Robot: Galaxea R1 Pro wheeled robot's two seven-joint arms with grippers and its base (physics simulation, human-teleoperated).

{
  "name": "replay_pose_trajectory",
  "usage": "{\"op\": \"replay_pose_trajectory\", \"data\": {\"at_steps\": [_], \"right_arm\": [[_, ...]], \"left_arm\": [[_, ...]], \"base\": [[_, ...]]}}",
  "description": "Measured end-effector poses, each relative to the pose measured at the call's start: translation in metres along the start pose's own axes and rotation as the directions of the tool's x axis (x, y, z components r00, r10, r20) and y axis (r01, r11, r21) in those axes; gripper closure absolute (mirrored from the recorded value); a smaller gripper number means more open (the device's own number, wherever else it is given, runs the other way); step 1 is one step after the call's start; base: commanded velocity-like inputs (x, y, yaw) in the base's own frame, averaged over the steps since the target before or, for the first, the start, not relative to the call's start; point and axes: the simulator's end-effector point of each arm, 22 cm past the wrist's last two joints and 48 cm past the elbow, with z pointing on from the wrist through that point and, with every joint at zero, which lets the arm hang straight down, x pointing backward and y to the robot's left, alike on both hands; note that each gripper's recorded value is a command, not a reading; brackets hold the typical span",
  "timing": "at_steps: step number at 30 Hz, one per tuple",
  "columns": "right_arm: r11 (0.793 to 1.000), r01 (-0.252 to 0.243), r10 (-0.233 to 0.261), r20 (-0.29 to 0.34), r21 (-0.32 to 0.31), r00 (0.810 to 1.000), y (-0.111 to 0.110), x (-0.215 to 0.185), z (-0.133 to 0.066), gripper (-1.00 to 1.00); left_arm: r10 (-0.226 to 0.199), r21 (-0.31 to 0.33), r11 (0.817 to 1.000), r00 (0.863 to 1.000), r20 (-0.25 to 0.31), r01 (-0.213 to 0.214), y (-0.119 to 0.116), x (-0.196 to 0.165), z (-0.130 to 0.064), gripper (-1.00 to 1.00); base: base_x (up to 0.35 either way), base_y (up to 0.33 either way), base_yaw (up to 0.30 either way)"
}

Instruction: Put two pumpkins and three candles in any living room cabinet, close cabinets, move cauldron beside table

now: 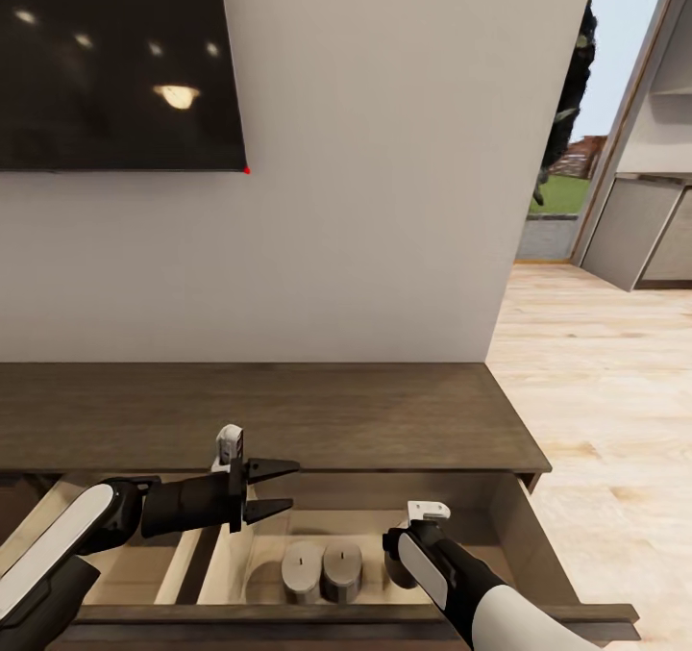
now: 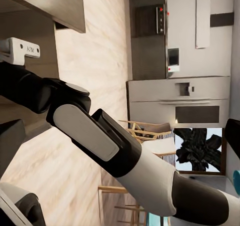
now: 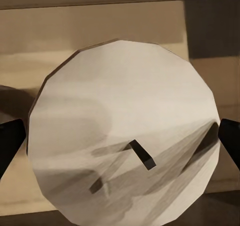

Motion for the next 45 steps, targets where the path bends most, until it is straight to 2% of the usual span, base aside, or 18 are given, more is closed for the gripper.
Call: {"op": "replay_pose_trajectory", "data": {"at_steps": [17,27,36,45], "right_arm": [[1.000,0.001,-0.001,-0.004,-0.002,1.000,0.001,0.001,0.000,1.00],[1.000,0.002,-0.002,-0.023,-0.010,1.000,0.003,0.009,0.006,1.00],[1.000,0.005,-0.005,-0.029,-0.007,1.000,0.003,0.012,0.009,1.00],[1.000,0.008,-0.009,-0.059,-0.005,0.998,0.003,0.025,0.020,1.00]], "left_arm": [[0.000,0.001,1.000,1.000,0.001,0.000,0.000,0.000,0.000,-1.00],[-0.017,0.001,1.000,1.000,-0.001,0.017,0.006,-0.002,0.001,-1.00],[-0.017,0.046,0.999,1.000,-0.002,0.017,-0.005,-0.005,0.007,-1.00],[-0.046,0.043,0.998,0.999,-0.006,0.046,0.009,-0.008,0.009,-1.00]], "base": [[0.026,0.000,0.000],[0.000,0.000,0.000],[0.000,0.000,0.000],[0.000,0.000,0.000]]}}
